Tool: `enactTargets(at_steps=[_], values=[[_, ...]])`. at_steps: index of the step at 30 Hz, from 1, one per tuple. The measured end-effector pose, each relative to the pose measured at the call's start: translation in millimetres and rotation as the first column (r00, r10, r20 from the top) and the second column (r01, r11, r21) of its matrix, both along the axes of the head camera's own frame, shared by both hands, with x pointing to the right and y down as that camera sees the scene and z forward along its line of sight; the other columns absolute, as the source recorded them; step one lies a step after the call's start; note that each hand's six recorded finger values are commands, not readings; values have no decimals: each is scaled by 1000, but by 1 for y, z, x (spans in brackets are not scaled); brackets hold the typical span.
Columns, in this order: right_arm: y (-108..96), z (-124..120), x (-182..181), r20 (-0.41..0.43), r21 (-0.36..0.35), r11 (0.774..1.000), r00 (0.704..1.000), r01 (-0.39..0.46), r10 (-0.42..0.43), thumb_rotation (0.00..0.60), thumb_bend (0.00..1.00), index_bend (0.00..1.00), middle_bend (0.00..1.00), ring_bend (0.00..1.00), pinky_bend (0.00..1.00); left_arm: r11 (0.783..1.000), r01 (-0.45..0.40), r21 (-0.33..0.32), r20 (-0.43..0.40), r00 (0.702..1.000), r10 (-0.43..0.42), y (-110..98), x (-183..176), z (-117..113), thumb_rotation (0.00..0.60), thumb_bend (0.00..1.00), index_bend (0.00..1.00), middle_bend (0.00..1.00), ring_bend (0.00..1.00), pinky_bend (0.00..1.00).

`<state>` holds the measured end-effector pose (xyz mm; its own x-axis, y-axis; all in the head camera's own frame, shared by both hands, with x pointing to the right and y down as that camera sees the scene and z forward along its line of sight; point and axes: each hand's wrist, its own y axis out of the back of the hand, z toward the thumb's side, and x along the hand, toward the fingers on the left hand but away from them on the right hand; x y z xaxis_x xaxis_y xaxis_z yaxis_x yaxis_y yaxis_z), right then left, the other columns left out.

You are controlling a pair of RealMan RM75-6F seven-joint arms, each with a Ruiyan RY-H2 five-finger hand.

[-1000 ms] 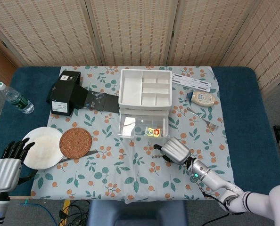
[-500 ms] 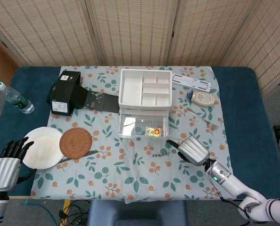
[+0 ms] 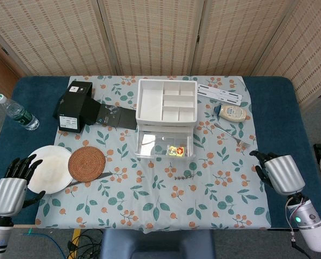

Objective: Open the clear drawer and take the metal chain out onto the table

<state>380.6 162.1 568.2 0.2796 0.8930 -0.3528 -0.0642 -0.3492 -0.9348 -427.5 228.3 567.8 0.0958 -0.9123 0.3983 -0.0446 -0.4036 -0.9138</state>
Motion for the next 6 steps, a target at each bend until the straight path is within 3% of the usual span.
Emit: enactTargets(at_steps=[2, 6], values=[[5, -5, 14, -11, -19, 997, 997, -70, 70, 600, 491, 176, 248, 203, 336, 1000, -8, 9, -4, 1000, 8, -2, 4, -1, 600, 169, 154, 106, 117, 91], [14, -15, 36, -30, -29, 988, 988, -155, 154, 600, 491, 145, 208, 156, 269, 1000, -20, 18, -10, 1000, 20, -4, 9, -2, 600, 169, 154, 106, 117, 90]])
